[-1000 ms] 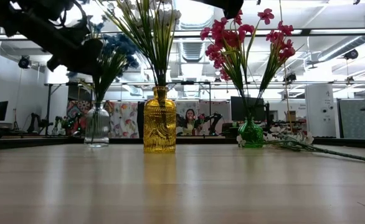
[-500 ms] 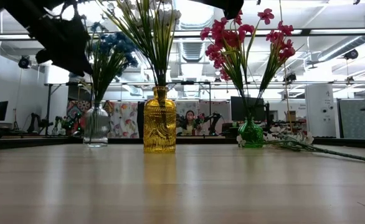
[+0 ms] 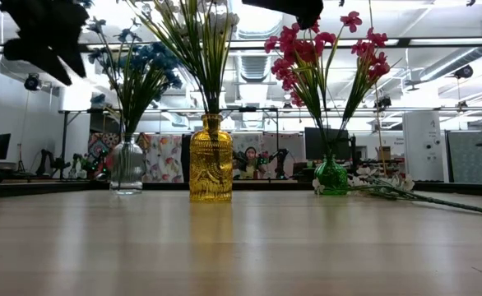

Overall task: Sort flowers into vase by color
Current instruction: Put the white flowers into the yellow vase

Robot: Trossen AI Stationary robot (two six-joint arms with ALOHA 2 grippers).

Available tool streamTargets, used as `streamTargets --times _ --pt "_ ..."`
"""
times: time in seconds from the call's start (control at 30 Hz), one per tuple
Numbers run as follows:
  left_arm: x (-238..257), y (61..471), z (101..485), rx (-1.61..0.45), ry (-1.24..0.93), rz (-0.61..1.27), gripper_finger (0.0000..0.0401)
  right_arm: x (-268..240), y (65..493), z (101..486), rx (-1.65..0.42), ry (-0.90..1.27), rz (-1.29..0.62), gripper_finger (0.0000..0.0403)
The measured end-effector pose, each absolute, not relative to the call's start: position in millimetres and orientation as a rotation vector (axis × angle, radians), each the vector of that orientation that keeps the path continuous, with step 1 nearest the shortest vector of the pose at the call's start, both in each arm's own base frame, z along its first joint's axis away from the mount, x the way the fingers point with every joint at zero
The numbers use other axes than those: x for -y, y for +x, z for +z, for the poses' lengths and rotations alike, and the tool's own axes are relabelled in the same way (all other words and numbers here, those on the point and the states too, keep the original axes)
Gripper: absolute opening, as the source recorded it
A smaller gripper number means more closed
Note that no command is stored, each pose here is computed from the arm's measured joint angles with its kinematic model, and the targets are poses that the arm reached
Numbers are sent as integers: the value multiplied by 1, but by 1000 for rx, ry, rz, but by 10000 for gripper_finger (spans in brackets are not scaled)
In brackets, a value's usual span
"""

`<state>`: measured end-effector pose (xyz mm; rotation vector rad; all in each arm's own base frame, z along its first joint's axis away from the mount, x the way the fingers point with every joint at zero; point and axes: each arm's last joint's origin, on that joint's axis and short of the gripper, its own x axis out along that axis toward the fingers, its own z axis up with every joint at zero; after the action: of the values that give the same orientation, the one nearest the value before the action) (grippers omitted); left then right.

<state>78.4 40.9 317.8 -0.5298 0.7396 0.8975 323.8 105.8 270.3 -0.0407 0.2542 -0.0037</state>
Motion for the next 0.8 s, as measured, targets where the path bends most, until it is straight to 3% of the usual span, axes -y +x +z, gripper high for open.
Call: streamTargets --times 0.2,0.37,0.57,0.8 --pt "-30 59 329 -729 -627 850 236 -102 315 273 -317 49 -23 244" --pt "-22 46 333 -678 -717 752 236 -91 291 275 -485 235 -111 244" --pt "-16 35 333 -615 -767 704 236 -78 254 261 -797 441 -340 239" --pt "-18 41 343 -486 -690 614 236 -58 224 238 -1076 483 -659 238"
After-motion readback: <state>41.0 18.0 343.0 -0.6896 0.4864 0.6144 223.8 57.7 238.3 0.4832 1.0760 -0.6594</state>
